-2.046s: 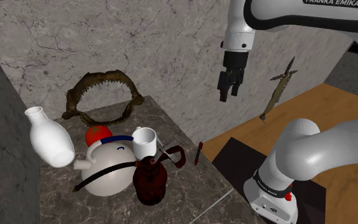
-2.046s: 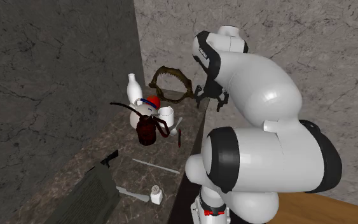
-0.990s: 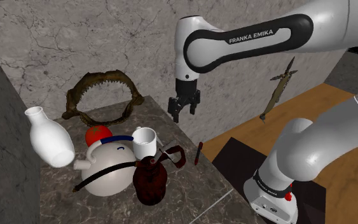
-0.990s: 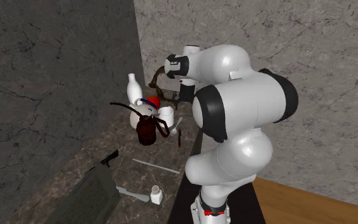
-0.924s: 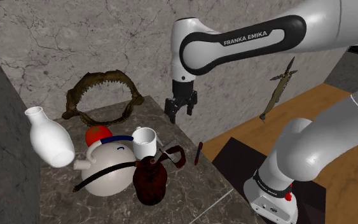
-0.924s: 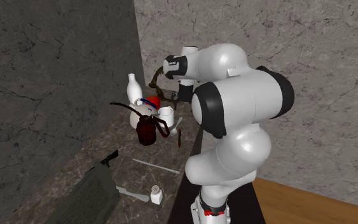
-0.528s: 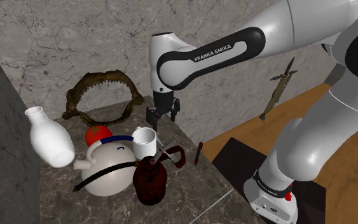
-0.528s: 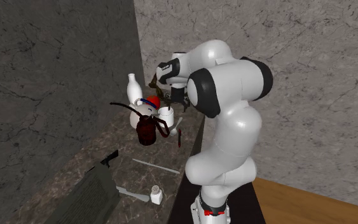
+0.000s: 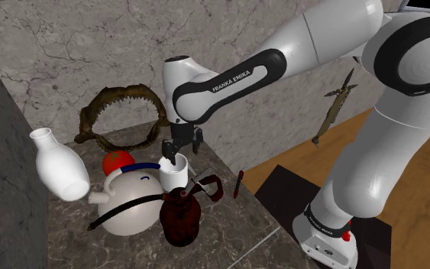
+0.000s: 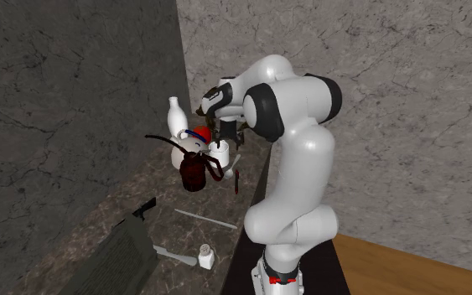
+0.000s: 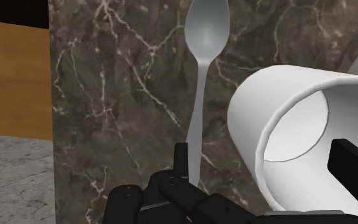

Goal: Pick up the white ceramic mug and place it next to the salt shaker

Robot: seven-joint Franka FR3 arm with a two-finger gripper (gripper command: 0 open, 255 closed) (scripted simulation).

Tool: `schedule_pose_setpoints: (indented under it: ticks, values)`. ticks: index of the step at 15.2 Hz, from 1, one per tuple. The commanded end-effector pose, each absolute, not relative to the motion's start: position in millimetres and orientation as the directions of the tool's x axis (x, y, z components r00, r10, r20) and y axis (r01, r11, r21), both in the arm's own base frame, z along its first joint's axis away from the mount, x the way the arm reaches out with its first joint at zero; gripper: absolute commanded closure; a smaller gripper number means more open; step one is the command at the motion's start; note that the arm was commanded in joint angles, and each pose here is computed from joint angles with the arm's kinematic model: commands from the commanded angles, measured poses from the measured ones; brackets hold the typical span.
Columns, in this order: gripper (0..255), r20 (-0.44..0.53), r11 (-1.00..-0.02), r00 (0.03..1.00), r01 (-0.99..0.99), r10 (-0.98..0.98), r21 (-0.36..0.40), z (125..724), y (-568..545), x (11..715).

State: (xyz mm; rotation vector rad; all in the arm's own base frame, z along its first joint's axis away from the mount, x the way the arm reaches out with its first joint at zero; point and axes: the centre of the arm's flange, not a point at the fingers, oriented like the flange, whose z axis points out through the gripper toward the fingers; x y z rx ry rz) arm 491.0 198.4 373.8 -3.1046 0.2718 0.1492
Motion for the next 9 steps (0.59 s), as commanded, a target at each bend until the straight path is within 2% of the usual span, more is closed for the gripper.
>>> schedule_pose_setpoints:
  ticks: [1, 9]
  values:
    - [0, -0.096, -0.985, 0.98, -0.175, -0.173, -0.013, 363.3, 199.8, 489.1]
    - [0, -0.096, -0.985, 0.98, -0.175, -0.173, -0.013, 349.8, 200.2, 487.9]
